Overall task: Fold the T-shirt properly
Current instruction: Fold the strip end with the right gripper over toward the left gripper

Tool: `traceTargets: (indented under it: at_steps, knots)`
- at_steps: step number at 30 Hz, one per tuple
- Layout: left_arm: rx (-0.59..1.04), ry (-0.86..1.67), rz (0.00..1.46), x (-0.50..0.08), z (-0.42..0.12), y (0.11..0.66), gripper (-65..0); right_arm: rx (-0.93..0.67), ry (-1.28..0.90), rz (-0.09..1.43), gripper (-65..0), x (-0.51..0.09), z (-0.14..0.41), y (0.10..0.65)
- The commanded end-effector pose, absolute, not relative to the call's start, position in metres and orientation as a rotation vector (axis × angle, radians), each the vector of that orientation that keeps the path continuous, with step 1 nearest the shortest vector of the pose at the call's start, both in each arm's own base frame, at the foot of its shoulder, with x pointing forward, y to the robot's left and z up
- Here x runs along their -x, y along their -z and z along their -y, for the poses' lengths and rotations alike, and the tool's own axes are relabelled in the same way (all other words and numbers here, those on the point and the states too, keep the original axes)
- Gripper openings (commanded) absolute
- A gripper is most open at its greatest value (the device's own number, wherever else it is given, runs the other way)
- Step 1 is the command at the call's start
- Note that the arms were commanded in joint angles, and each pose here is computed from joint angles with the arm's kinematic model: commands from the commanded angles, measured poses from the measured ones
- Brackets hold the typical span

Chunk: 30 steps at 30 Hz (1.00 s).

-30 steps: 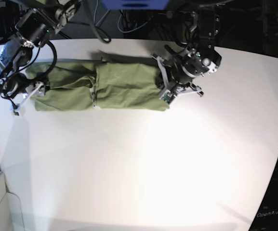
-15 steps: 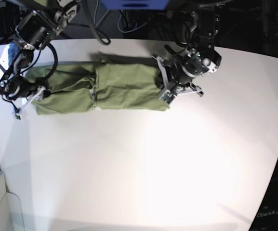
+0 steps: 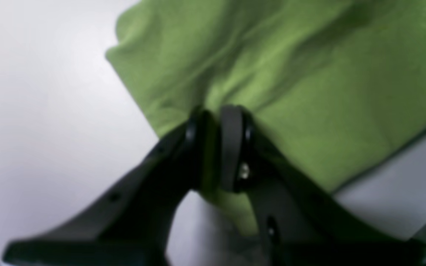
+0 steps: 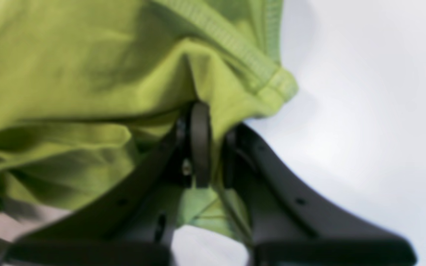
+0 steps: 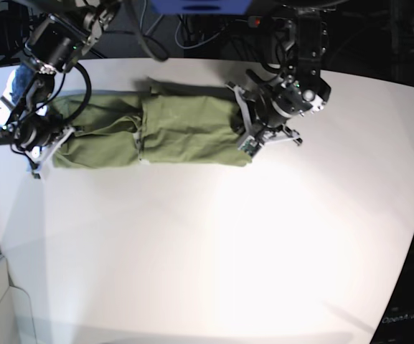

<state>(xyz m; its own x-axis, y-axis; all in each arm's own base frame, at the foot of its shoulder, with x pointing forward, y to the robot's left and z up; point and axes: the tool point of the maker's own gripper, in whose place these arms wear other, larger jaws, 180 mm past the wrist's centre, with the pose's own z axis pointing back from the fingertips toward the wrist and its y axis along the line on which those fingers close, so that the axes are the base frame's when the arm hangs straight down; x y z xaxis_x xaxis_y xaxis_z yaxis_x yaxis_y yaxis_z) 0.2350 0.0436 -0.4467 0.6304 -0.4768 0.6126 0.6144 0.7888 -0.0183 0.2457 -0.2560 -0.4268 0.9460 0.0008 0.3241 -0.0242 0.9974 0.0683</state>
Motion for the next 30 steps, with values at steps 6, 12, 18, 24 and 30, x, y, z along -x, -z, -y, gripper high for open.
traceTargets:
  at_steps: [6,12,18,24,30]
  knots:
    - [0.150,0.681,0.433,-0.206,-0.063,0.476,-57.2,0.016,-0.055,0.421,-63.7,-0.265,0.267,0.392]
    - [0.153,0.680,0.436,-0.207,-0.062,0.475,-57.2,0.065,-0.188,0.471,-63.7,-0.273,0.246,0.373]
    - [0.154,0.678,0.457,-0.216,-0.056,0.471,-57.2,0.095,-0.324,0.530,-63.7,-0.282,0.217,0.352]
    - [0.161,0.675,0.474,-0.222,-0.051,0.467,-57.2,0.063,-0.456,0.522,-63.7,-0.285,0.180,0.355]
    - [0.169,0.672,0.483,-0.226,-0.048,0.465,-57.2,0.025,-0.567,0.522,-63.8,-0.287,0.145,0.358]
